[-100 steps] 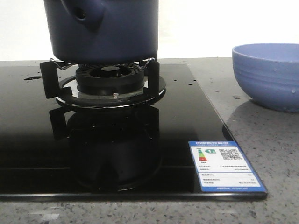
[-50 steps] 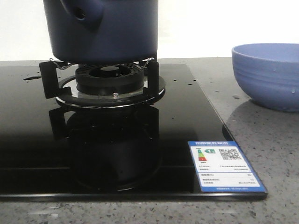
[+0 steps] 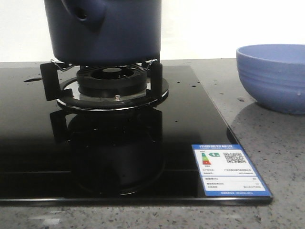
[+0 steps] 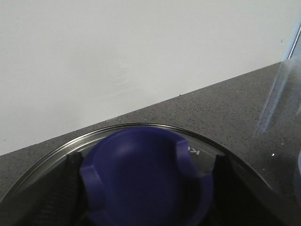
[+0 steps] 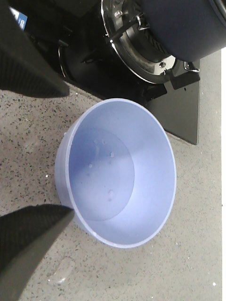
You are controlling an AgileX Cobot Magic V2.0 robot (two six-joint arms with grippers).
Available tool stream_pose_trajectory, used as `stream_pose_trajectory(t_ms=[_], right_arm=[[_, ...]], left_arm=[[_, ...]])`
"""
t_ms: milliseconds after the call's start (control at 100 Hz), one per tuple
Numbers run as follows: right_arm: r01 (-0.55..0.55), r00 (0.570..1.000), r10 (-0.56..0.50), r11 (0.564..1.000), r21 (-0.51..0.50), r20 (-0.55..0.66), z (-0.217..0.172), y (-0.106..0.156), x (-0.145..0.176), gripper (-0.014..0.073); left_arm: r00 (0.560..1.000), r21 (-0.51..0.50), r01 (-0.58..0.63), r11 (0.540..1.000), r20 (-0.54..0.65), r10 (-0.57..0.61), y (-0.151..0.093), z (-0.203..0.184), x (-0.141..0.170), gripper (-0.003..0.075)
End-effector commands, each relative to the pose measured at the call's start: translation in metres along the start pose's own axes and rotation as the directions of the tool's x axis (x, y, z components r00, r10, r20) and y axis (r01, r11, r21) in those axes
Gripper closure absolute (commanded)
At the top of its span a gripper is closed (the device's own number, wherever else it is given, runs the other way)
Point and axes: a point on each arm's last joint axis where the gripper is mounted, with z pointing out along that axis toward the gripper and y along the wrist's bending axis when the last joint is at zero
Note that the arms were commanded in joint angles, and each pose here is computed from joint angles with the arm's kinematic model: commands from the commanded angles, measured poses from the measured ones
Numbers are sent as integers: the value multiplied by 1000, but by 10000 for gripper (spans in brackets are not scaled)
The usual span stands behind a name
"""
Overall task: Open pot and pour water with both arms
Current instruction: 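Lift the glass lid with left gripper and the bowl with right gripper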
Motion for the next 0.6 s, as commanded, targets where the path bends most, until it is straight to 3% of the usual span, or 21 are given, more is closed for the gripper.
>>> stream_pose_trajectory(t_ms=[0,240,460,590], right_arm=[[5,995,-6,1000,6,99,-4,0,-17,156],[5,995,-6,1000,6,99,-4,0,-17,156],[5,995,-6,1000,6,99,-4,0,-17,156],[5,995,-6,1000,6,99,-4,0,-17,156]], left_arm=[[993,-28,0,1000,120,3,0,-7,-23,206],[991,-39,-3,999,134,8,1,-5,-23,218],[990,-43,-4,999,141,10,2,-5,-24,380],[990,-43,-4,999,143,10,2,-6,-24,392]])
